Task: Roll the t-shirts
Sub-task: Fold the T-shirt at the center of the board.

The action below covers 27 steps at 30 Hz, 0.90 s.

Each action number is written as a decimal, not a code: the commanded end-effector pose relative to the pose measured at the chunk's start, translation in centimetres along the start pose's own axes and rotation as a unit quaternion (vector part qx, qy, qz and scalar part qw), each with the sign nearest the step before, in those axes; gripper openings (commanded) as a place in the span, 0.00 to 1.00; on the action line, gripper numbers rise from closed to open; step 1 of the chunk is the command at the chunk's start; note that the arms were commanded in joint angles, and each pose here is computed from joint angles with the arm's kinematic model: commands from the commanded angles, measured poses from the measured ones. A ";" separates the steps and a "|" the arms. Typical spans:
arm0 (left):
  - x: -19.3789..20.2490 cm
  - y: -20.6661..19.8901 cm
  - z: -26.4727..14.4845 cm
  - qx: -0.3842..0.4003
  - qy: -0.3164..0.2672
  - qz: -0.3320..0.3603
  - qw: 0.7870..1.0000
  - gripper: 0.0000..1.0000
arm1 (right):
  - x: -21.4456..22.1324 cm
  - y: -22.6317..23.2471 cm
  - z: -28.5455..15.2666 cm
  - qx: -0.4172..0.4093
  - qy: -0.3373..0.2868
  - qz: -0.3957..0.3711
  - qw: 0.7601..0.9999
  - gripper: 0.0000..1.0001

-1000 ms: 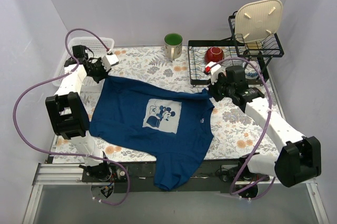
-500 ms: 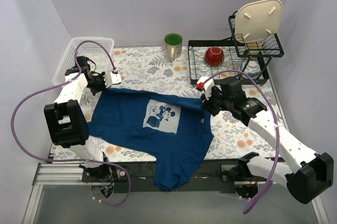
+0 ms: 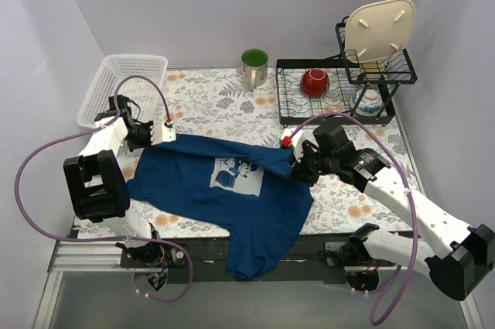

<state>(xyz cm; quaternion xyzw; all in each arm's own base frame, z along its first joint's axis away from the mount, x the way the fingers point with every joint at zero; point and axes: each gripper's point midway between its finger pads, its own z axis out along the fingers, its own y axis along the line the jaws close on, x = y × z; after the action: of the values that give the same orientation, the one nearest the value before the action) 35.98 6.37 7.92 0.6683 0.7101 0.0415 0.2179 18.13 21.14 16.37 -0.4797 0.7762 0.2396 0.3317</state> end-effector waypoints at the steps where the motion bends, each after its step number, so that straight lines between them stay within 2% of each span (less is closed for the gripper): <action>1: 0.9 0.3 -1.6 -0.017 0.024 0.024 0.999 0.00 | -0.5 2.7 -0.4 -0.055 -0.007 0.004 0.998 0.01; 17: 3.3 -4.7 -0.1 0.019 0.053 -0.003 0.998 0.00 | 2.0 6.4 -0.1 -0.144 0.023 -0.011 0.989 0.03; 18: 3.4 -4.9 0.0 0.020 0.056 -0.007 0.998 0.00 | 1.4 6.4 -0.3 -0.146 0.019 -0.017 0.989 0.16; 19: 3.6 -4.5 -0.1 0.010 0.060 -0.009 0.998 0.00 | 1.1 6.2 -0.3 -0.142 0.018 -0.020 0.989 0.38; 21: 3.7 -4.0 -0.5 0.001 0.064 -0.021 0.998 0.04 | -0.8 4.4 -0.8 -0.100 0.011 -0.022 0.995 0.43; 22: 3.5 -3.5 -1.0 -0.001 0.059 -0.028 0.998 0.16 | -1.9 2.8 -1.4 -0.079 -0.003 -0.008 0.997 0.50; 23: 3.0 -3.1 -1.5 -0.008 0.048 -0.043 0.998 0.22 | -2.7 1.7 -1.5 -0.070 -0.010 0.002 0.997 0.53; 25: 2.2 -2.6 -2.8 -0.012 0.036 -0.056 0.998 0.29 | -5.5 -2.1 -3.0 -0.032 -0.048 0.034 0.998 0.58; 26: 1.6 -2.4 -3.5 -0.019 0.028 -0.062 0.998 0.39 | -5.4 -3.5 -2.4 -0.029 -0.041 0.055 0.997 0.58; 27: 0.4 -2.3 -3.8 -0.025 0.001 -0.072 0.997 0.42 | -5.5 -5.0 -2.3 -0.011 -0.035 0.063 0.997 0.58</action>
<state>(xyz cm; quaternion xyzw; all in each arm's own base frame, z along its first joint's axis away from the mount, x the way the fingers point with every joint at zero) 31.50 8.97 5.27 0.6379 0.7516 0.0387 0.1633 17.84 21.60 18.21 -0.4746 0.7787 0.2993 0.2806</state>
